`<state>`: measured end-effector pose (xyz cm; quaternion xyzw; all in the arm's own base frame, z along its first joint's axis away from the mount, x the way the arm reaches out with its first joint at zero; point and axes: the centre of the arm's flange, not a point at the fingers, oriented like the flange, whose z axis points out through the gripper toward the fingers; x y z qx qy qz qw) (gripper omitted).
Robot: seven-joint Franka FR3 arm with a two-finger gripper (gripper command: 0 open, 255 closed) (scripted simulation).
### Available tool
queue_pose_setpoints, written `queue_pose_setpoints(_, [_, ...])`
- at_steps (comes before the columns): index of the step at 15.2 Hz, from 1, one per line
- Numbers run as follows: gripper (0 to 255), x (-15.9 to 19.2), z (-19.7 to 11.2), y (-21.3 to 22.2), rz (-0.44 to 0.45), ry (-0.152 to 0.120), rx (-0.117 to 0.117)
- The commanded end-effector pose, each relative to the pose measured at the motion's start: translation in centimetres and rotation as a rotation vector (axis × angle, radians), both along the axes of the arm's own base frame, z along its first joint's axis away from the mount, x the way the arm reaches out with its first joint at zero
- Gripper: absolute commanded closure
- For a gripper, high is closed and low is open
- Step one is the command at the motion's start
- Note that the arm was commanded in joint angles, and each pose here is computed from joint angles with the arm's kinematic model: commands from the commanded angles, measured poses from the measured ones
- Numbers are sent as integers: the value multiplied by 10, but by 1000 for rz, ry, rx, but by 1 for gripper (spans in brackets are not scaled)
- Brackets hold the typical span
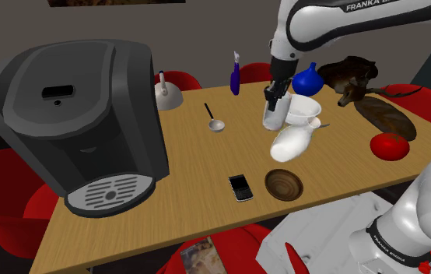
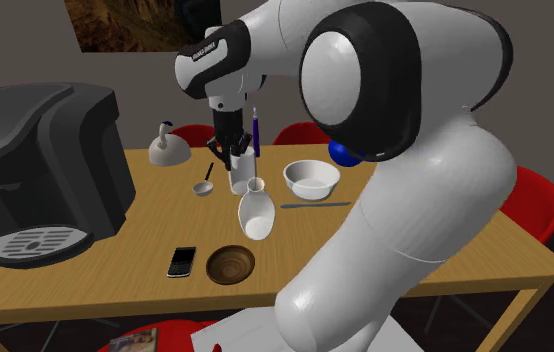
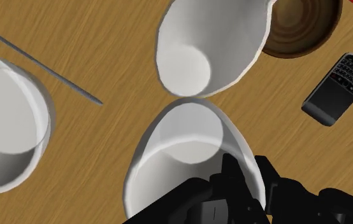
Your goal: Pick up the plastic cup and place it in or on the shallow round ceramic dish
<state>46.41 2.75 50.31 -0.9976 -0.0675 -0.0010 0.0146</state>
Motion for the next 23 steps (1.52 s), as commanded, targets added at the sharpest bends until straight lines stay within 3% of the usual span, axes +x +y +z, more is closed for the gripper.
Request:
queue_pose_setpoints(1, [255,-23,1,15,-1,1,-1])
queue_pose_setpoints(14, [255,-163,20,111,-1,1,-1])
queue_pose_setpoints(23, [255,-163,-28,111,-1,1,-1])
